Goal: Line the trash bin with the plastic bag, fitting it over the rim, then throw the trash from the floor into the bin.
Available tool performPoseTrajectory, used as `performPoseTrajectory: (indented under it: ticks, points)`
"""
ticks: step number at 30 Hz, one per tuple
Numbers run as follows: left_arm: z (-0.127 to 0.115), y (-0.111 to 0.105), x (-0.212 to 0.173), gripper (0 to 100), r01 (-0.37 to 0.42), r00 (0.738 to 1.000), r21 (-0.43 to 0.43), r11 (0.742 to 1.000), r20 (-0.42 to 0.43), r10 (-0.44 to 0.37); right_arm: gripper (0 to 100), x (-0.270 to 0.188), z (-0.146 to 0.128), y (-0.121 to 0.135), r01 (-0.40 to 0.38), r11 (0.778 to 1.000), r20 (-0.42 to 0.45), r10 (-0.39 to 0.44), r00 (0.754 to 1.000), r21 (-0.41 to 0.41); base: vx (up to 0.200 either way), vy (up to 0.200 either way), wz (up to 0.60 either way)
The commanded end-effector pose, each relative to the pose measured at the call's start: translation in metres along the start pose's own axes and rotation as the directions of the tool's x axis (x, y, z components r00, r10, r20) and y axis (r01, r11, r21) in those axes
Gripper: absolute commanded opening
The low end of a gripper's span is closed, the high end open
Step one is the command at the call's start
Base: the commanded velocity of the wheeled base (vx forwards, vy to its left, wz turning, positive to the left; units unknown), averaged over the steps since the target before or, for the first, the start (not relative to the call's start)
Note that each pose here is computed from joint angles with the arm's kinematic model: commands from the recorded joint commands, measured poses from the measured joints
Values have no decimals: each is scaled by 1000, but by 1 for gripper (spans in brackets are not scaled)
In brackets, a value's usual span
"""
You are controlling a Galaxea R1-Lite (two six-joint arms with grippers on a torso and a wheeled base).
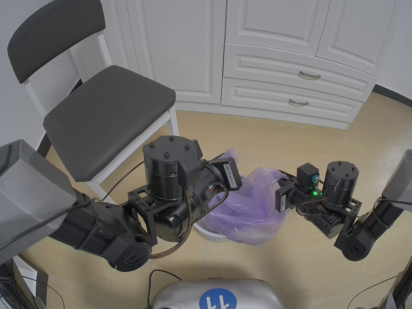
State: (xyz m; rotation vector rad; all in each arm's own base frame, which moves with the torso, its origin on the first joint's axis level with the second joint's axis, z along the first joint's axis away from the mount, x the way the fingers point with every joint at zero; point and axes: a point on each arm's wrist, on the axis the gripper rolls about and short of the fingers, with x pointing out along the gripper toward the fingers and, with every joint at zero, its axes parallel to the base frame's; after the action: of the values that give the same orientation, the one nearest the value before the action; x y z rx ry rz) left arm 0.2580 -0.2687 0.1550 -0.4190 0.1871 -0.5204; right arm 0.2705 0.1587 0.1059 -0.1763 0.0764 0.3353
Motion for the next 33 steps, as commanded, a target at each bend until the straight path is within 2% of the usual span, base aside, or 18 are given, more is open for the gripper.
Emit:
performPoseTrajectory:
  ticks: [1, 7, 18, 25, 30, 33]
  points:
    - [-13, 9, 16, 0, -29, 999, -7, 1000, -17, 29, 0, 25, -39, 19, -27, 1000, -33, 27, 999, -9, 0, 0, 0]
    - [-11, 14, 20, 0, -40, 999, -24, 999, -9, 40, 0, 32, -39, 30, -46, 999, -4, 46, 999, 14, 0, 0, 0]
    - [-33, 22, 36, 0, -67, 997, -15, 998, -49, 66, 0, 39, -49, 32, -44, 999, -29, 44, 999, 19, 0, 0, 0]
    - [-47, 25, 59, 0, -74, 996, -81, 994, -47, 70, 0, 45, -56, 27, -29, 999, -43, 29, 999, 17, 0, 0, 0]
    - [-51, 33, 78, 0, -86, 996, -142, 986, -26, 83, 0, 49, -58, 19, -3, 1000, -50, 4, 999, 18, 0, 0, 0]
    - [-63, 42, 94, 0, -101, 995, -184, 978, -27, 97, 0, 52, -59, 10, 24, 1000, -62, -23, 998, 14, 0, 0, 0]
